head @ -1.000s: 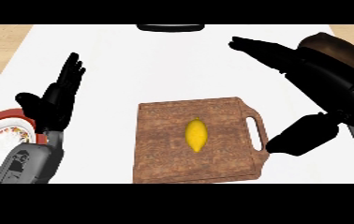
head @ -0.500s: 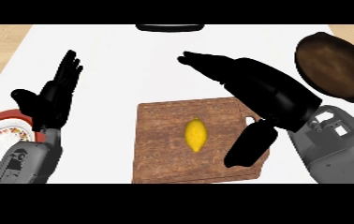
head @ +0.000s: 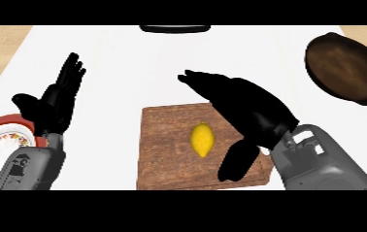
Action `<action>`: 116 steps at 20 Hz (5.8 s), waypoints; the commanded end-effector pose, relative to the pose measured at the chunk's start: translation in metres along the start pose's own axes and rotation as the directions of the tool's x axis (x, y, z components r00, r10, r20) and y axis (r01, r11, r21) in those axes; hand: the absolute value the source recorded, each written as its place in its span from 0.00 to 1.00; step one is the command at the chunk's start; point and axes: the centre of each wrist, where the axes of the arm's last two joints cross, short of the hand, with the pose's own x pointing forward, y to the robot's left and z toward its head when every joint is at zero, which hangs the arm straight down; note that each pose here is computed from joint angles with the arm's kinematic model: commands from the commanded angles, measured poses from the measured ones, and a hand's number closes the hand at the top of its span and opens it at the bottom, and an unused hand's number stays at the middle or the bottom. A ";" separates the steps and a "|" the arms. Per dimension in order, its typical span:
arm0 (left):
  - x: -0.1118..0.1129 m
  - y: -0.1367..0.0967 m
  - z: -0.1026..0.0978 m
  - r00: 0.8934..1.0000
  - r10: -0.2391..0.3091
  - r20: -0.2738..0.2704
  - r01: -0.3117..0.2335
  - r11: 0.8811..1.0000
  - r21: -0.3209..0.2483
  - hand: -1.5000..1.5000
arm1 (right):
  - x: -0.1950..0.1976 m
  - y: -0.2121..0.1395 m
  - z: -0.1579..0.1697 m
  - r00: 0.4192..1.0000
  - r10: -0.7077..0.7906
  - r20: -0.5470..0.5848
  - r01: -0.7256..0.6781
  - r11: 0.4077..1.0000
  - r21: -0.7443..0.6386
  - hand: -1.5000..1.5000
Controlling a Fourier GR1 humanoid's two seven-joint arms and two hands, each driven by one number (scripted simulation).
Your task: Pick the lemon from the cutting board and place it in the pan
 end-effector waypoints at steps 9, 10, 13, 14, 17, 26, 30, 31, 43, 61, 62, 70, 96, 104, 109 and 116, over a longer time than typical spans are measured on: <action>0.002 0.000 0.010 1.000 -0.002 0.006 0.002 1.000 0.005 0.50 | -0.037 0.015 -0.025 0.993 0.046 -0.111 -0.036 0.995 0.092 0.00; -0.003 -0.012 -0.002 1.000 0.001 -0.008 -0.001 1.000 -0.012 0.50 | -0.038 0.026 -0.032 0.996 0.028 -0.087 -0.019 0.995 0.098 0.00; 0.011 -0.008 0.006 1.000 -0.008 0.009 0.008 1.000 0.009 0.50 | -0.038 0.030 -0.022 0.997 0.033 -0.068 -0.024 0.990 0.139 0.00; 0.006 0.019 0.007 1.000 0.003 -0.003 -0.003 1.000 -0.012 0.50 | -0.048 0.015 -0.027 0.996 0.052 -0.069 -0.040 0.985 0.168 0.00; -0.003 0.006 -0.003 1.000 -0.005 -0.008 0.005 1.000 -0.013 0.50 | -0.026 0.044 -0.030 0.995 0.080 -0.066 -0.068 0.984 0.167 0.00; -0.015 -0.006 0.025 1.000 0.008 -0.007 -0.008 1.000 -0.022 0.50 | -0.015 0.069 -0.052 0.957 0.252 -0.146 -0.215 0.949 0.229 0.00; 0.008 -0.001 0.011 1.000 -0.015 -0.015 0.015 1.000 -0.005 0.50 | -0.033 0.055 -0.051 0.942 0.289 -0.170 -0.236 0.933 0.273 0.00; -0.001 0.004 0.004 1.000 -0.014 -0.006 0.014 1.000 0.008 0.50 | -0.031 0.064 -0.041 0.940 0.299 -0.166 -0.245 0.927 0.282 0.00; 0.011 -0.012 -0.003 1.000 -0.005 0.000 0.005 1.000 -0.014 0.50 | -0.052 0.103 -0.083 0.925 0.336 -0.175 -0.267 0.906 0.329 0.00; 0.008 0.007 0.005 1.000 0.013 0.020 -0.013 1.000 -0.006 0.50 | -0.067 0.122 -0.096 0.929 0.368 -0.041 -0.321 0.855 0.408 1.00; 0.019 -0.010 0.000 1.000 0.001 -0.009 -0.001 1.000 -0.009 0.50 | -0.050 0.119 -0.100 0.929 0.367 -0.042 -0.318 0.853 0.413 1.00; 0.002 0.018 0.002 1.000 -0.006 0.005 0.006 0.999 0.033 0.50 | -0.122 0.128 -0.007 0.941 0.325 -0.095 -0.280 0.904 0.323 1.00; -0.003 -0.003 0.004 1.000 -0.003 0.014 0.003 1.000 -0.015 0.50 | -0.200 -0.026 0.142 0.980 -0.189 -0.055 0.115 0.776 -0.620 1.00; 0.001 0.005 -0.008 1.000 0.006 0.015 -0.006 1.000 -0.025 0.50 | -0.282 -0.080 0.125 0.972 -0.143 -0.188 -0.029 0.719 -0.695 1.00; 0.008 -0.010 -0.009 0.999 0.000 0.035 0.002 0.999 -0.044 0.50 | -0.329 -0.089 0.137 0.956 -0.112 -0.270 -0.122 0.685 -0.718 1.00; 0.013 -0.018 -0.003 0.999 0.019 0.037 -0.015 0.996 -0.091 0.50 | -0.364 -0.064 0.133 0.922 -0.072 -0.381 -0.245 0.654 -0.716 1.00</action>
